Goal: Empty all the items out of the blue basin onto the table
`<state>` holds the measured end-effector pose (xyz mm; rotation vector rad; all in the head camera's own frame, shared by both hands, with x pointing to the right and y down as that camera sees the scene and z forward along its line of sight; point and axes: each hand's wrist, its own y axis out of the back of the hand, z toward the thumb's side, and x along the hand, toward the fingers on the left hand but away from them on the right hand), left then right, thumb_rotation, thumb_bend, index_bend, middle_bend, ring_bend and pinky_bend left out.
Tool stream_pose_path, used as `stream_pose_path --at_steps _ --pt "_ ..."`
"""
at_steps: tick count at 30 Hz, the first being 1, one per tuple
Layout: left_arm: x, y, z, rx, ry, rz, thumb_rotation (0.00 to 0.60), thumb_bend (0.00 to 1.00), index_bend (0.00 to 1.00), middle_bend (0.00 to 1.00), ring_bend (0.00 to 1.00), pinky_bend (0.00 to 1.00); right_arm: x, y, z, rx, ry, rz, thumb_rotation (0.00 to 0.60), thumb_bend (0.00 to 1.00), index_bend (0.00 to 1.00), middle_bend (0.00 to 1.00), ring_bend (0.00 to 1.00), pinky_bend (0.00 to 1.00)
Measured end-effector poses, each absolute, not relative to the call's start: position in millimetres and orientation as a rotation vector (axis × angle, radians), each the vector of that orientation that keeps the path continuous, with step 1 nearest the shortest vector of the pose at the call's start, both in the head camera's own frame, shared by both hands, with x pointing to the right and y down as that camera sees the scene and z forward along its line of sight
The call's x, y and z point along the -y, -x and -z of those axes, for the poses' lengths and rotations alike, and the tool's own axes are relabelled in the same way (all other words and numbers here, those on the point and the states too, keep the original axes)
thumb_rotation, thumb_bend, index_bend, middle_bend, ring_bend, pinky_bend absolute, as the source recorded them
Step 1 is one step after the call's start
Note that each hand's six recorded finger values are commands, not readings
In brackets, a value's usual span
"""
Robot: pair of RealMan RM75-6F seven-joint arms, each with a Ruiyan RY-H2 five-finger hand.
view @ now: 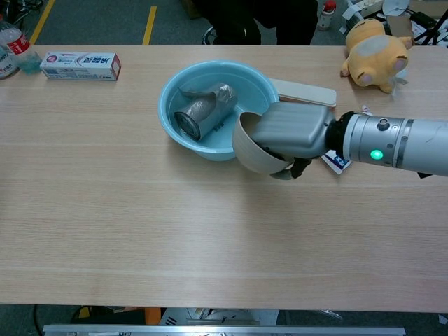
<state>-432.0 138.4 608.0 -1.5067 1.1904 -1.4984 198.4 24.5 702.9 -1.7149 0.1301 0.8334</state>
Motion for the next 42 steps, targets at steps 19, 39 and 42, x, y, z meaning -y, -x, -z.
stream_pose_path --at_steps 19,39,42 --pt "-136 429 -611 -1.181 1.519 1.496 0.600 0.22 0.29 0.28 0.25 0.21 -42 -229 -723 -0.292 1.644 -0.891 0.600 0.13 0.17 0.31 0.25 0.43" --pt "-136 432 -608 -1.190 1.513 1.491 0.600 0.22 0.29 0.28 0.25 0.20 36 -181 -678 0.057 1.689 -0.875 0.600 0.08 0.17 0.30 0.24 0.42" --pt "-137 433 -607 -1.192 1.507 1.490 0.600 0.22 0.29 0.28 0.25 0.20 49 -170 -691 0.071 1.687 -0.912 0.600 0.06 0.17 0.30 0.24 0.42"
